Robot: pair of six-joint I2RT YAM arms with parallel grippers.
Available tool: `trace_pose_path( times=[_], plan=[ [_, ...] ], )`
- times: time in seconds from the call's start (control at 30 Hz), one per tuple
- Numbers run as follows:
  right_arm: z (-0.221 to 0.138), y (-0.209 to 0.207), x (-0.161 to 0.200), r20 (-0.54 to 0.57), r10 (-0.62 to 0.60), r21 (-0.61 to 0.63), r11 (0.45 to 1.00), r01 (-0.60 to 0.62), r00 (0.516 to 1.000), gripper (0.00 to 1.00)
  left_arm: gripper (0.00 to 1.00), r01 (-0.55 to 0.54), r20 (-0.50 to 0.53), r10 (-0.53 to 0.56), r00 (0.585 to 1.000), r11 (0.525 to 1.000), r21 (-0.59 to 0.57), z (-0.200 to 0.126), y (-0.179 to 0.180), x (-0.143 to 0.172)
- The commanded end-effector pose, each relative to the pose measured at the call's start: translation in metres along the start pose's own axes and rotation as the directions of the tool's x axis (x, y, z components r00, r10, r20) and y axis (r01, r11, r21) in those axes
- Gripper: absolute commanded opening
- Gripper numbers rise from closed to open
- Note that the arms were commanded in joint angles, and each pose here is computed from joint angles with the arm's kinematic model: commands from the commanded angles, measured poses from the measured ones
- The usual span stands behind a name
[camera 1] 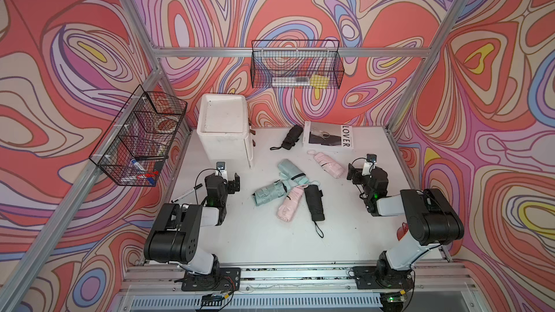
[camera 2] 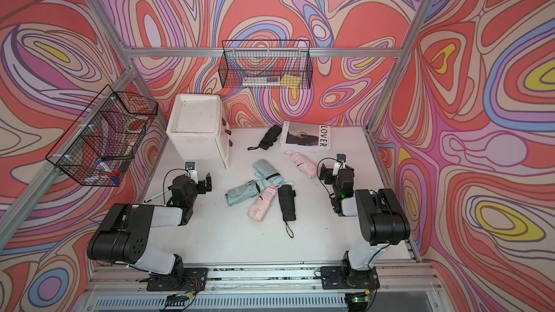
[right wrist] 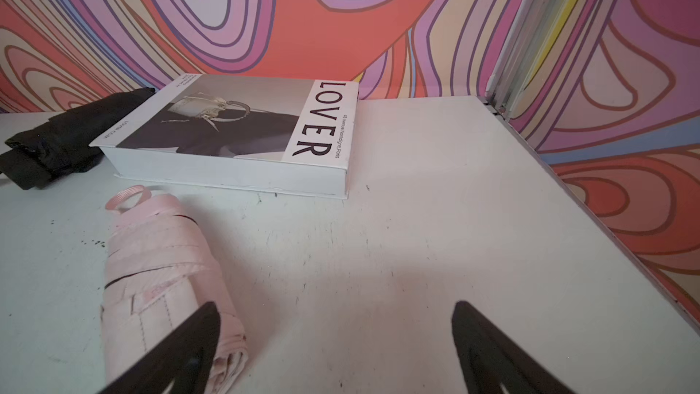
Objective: Place the umbrella in the drawer by color
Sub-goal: Adjust the storage box at the center of the board.
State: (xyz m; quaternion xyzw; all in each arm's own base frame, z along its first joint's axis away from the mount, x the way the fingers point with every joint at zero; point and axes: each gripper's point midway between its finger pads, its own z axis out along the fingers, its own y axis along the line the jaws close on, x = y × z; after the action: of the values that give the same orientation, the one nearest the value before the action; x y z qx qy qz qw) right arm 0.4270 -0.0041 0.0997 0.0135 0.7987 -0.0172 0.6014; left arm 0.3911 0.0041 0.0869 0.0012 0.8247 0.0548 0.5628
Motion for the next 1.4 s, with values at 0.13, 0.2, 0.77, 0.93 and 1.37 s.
trace_pose_path(
  times=[0.13,0.2,0.77,0.93,1.37],
  plan=[
    [-0.0003,0.0011,0.0009,0.008,-0.010,0.002,1.000,0.010,1.000,0.98,0.99,-0.005,0.014,0.005,1.000,1.000,-0.004,0.0000,-0.0002,-0.0028],
    [-0.0004,0.0014,0.0005,0.009,-0.010,0.000,1.000,0.010,1.000,0.98,0.99,-0.005,0.015,0.005,1.000,1.000,-0.004,-0.0001,-0.0001,-0.0031],
    [0.0001,0.0015,0.0006,0.009,-0.009,0.000,1.000,0.009,1.000,0.98,0.99,-0.010,0.011,0.010,1.000,1.000,0.001,0.0007,-0.0010,-0.0027],
    [0.0016,0.0036,0.0017,0.000,-0.003,-0.014,1.000,0.003,1.000,0.98,0.99,-0.010,0.009,0.010,1.000,1.000,0.007,0.0011,-0.0015,-0.0032],
    [0.0042,-0.0011,0.0027,-0.013,0.019,-0.016,1.000,-0.020,1.000,0.98,0.99,-0.006,0.008,0.006,1.000,1.000,0.004,0.0010,-0.0006,-0.0027]
  ],
)
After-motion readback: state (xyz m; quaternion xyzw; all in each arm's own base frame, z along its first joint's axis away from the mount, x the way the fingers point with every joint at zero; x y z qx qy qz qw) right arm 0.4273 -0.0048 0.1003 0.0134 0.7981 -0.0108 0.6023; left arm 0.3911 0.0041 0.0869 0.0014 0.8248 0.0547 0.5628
